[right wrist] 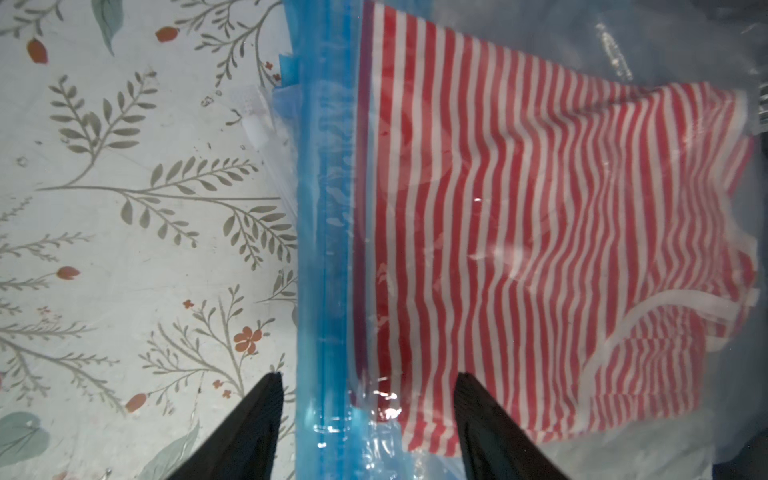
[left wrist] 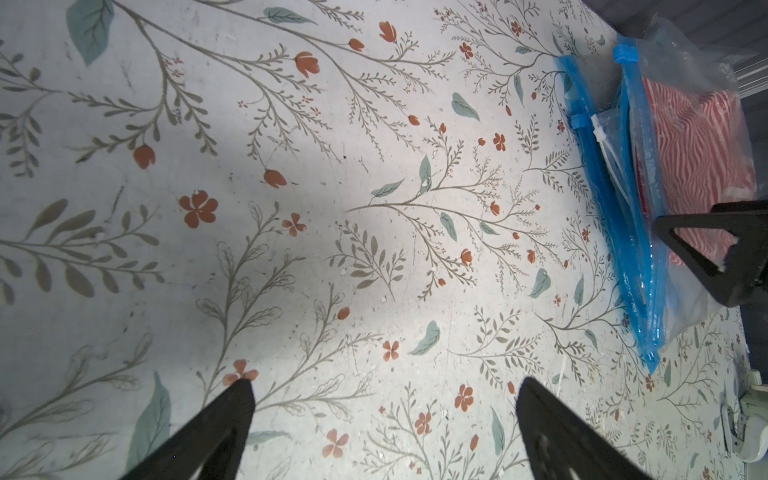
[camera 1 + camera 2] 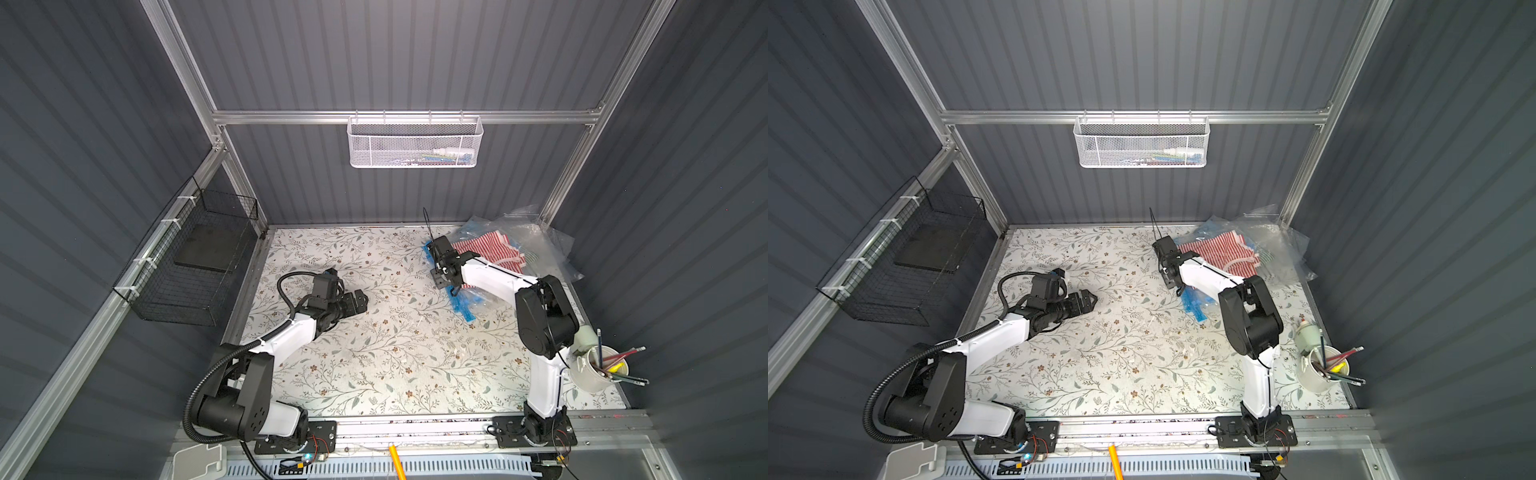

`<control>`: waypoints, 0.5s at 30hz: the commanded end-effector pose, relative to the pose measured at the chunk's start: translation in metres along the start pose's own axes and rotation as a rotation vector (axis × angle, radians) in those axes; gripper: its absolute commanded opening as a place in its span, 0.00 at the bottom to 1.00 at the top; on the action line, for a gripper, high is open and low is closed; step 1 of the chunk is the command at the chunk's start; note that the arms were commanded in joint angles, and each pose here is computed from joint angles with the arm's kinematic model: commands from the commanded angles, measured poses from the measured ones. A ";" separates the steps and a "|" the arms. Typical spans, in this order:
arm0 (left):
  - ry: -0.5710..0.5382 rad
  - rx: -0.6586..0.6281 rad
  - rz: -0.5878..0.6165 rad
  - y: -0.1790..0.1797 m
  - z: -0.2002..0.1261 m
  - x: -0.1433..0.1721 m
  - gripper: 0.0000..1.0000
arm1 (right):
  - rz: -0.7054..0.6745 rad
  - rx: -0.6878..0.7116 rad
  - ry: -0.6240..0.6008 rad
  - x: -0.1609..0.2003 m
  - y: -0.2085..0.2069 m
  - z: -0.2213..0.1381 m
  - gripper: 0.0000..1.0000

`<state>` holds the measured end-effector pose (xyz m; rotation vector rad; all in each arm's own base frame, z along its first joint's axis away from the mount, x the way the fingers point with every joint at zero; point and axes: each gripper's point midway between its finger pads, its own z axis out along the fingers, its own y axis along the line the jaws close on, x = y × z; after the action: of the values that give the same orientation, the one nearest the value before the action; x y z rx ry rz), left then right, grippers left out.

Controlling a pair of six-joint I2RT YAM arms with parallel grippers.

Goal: Take the tank top out of the vacuum bag
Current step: Open the vacuum bag at the center of the board.

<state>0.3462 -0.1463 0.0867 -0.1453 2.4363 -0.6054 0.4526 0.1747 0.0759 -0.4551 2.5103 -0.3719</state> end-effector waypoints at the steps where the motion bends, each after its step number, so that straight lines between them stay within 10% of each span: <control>1: 0.012 0.019 -0.001 -0.007 0.000 -0.001 1.00 | -0.017 0.035 -0.022 -0.007 -0.002 -0.001 0.65; 15: 0.012 0.001 -0.017 -0.001 0.000 0.002 1.00 | -0.060 0.141 -0.002 -0.003 -0.010 0.014 0.50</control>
<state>0.3462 -0.1462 0.0867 -0.1503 2.4364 -0.6062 0.4590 0.1676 0.0695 -0.4836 2.4686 -0.5093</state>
